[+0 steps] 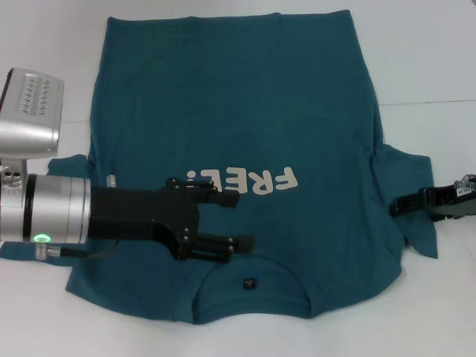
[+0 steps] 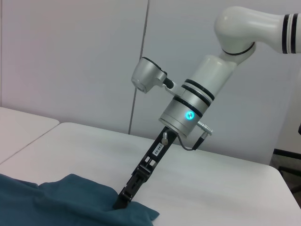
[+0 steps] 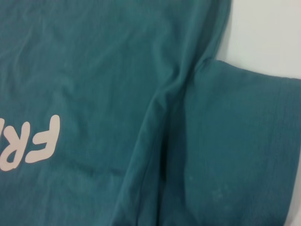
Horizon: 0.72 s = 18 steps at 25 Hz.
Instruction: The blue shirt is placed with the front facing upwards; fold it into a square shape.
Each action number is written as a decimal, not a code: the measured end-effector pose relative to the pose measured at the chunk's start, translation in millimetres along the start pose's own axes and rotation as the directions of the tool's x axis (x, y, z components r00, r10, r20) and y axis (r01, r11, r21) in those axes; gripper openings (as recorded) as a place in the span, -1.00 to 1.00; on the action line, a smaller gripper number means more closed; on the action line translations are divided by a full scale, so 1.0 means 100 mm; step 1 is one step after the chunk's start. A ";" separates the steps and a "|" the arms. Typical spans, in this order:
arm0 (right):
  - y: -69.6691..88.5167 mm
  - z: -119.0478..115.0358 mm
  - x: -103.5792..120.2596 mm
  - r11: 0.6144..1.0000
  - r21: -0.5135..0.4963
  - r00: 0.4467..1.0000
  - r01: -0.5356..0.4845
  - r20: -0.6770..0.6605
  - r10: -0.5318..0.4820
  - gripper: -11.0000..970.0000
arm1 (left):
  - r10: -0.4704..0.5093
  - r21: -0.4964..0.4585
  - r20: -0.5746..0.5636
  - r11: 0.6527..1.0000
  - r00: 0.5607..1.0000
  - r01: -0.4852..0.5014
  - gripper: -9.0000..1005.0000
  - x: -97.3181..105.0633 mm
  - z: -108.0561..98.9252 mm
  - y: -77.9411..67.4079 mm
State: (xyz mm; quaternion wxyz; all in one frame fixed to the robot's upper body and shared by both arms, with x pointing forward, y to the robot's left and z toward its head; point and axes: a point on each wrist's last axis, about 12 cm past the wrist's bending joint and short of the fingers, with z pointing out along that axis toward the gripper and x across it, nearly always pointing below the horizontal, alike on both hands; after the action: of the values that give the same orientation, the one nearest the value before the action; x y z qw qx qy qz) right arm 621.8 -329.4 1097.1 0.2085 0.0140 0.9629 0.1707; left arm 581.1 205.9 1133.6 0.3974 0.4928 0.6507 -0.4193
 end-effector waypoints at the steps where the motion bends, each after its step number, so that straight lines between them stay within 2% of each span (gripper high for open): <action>1: 0.00 0.00 0.00 1.000 -0.001 1.000 0.001 0.001 -0.001 0.95 | 0.000 0.000 0.000 1.000 1.000 0.000 0.65 0.00 0.00 0.00; 18: 0.11 0.05 -0.04 0.999 -0.052 0.999 0.008 0.046 -0.005 0.95 | -0.001 -0.002 0.002 1.000 1.000 0.001 0.65 0.01 -0.01 0.00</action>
State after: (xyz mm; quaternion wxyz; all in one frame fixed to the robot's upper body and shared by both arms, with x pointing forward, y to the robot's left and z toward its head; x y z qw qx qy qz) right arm 627.1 -317.5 1098.4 0.2313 0.0093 0.9531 0.1948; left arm 580.6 206.6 1133.2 0.3981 0.4918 0.6509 -0.4194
